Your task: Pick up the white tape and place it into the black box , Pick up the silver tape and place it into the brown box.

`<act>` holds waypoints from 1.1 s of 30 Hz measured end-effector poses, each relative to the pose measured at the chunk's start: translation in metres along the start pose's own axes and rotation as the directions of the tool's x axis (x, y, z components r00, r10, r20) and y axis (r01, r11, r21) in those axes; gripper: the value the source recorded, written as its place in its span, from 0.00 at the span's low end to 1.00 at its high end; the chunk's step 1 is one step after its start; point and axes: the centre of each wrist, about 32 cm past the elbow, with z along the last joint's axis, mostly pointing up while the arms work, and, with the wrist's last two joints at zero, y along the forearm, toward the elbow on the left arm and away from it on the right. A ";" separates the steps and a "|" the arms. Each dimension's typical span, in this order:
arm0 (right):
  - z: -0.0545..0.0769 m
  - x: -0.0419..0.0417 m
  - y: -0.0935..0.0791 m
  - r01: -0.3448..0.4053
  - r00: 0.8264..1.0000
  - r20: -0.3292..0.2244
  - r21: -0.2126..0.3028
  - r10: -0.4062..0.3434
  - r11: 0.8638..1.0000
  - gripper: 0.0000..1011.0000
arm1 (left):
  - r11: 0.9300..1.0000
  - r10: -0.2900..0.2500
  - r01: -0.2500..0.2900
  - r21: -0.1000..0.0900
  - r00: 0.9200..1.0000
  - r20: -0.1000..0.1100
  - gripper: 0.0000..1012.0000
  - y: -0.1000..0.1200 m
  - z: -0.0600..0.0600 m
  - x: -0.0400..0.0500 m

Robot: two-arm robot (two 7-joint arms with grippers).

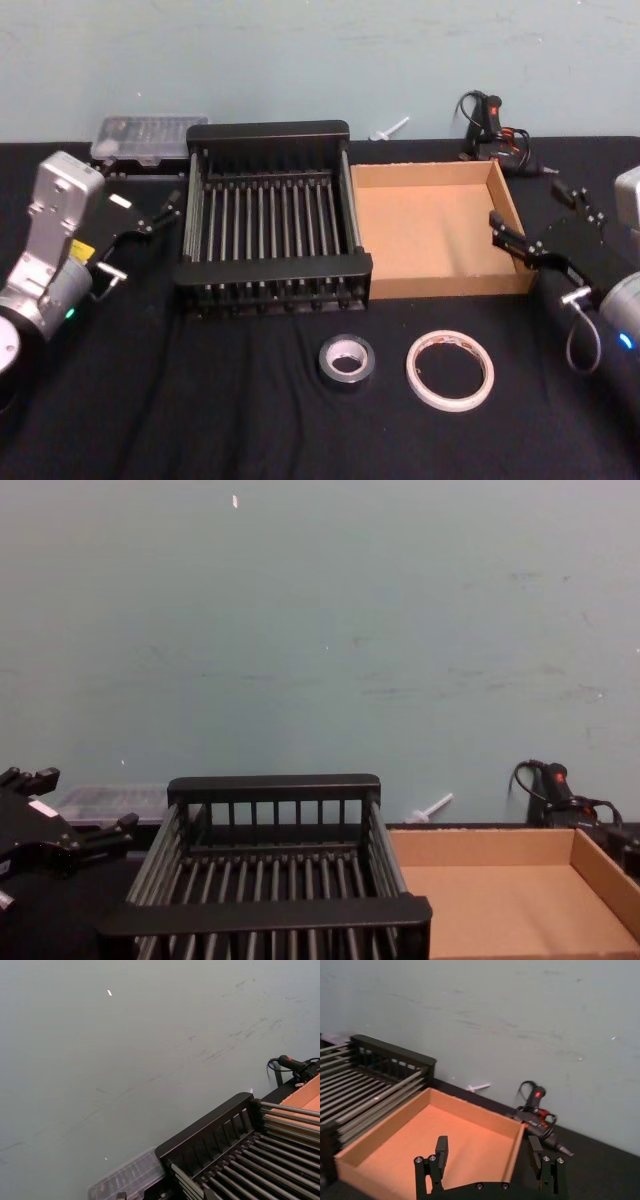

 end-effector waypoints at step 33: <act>0.005 -0.0308 -0.037 -0.223 0.970 -0.162 -0.308 0.180 0.925 0.99 | 1.000 0.000 0.000 0.000 1.000 0.000 0.99 0.000 0.000 0.0000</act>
